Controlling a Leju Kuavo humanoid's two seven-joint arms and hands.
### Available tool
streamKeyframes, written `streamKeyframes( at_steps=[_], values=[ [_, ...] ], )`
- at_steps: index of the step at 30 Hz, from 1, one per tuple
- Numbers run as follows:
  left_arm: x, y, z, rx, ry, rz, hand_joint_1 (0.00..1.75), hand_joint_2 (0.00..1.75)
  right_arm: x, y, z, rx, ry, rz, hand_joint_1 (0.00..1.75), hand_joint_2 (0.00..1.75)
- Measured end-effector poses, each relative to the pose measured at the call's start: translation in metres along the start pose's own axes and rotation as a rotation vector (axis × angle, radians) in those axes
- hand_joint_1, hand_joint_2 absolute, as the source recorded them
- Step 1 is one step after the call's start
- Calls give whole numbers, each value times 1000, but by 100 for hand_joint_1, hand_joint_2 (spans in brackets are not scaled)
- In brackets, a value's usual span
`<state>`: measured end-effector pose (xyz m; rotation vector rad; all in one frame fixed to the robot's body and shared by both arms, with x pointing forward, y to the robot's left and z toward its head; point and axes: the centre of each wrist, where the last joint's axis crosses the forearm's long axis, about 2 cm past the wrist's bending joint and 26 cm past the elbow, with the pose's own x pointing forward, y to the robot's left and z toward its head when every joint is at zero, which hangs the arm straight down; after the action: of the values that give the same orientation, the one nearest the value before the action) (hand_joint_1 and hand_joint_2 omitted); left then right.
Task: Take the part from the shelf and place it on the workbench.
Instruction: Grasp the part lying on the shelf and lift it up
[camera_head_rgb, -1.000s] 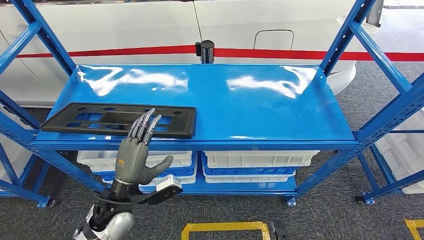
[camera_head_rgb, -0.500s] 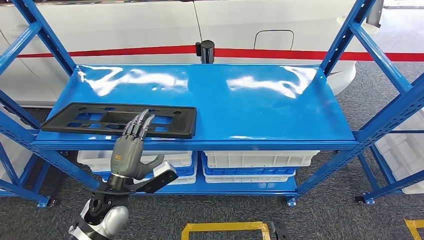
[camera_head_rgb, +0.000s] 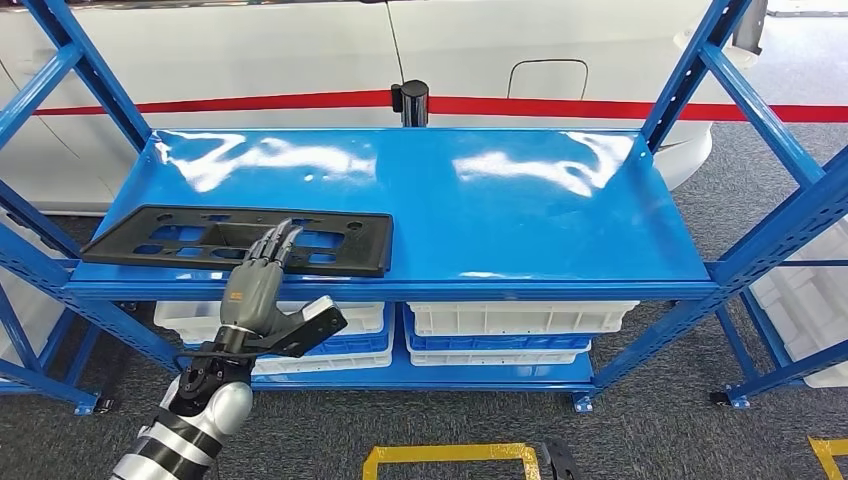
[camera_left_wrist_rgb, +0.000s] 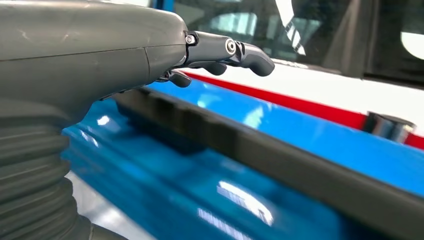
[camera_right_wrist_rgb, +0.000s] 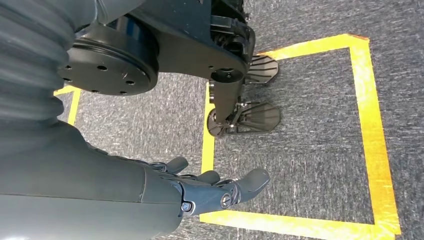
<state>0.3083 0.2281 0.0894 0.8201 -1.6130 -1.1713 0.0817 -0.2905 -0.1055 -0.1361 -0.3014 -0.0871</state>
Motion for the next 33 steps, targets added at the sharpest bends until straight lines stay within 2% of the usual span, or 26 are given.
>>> streamKeyframes(
  at_steps=[8, 10, 12, 14, 25, 33],
  values=[
    [-22, 6, -24, 61, 46, -122, 0, 175, 1, 0, 0, 5, 3, 27, 0, 175],
    [-26, 8, -33, 64, 62, -142, 7, 175, 2, 0, 0, 6, 6, 34, 0, 175],
    [-29, 9, -41, 56, 79, -151, 94, 175, 3, 1, 0, 8, 8, 41, 0, 175],
    [-31, 9, -47, 38, 98, -148, 175, 175, 4, 1, 0, 10, 9, 45, 0, 175],
    [-39, 4, -58, 3, 167, -117, 175, 175, 8, 1, -1, 12, 7, 58, 0, 175],
    [-41, 4, -60, 35, 141, -128, 175, 175, 9, 2, -1, 10, 3, 69, 0, 175]
  ],
)
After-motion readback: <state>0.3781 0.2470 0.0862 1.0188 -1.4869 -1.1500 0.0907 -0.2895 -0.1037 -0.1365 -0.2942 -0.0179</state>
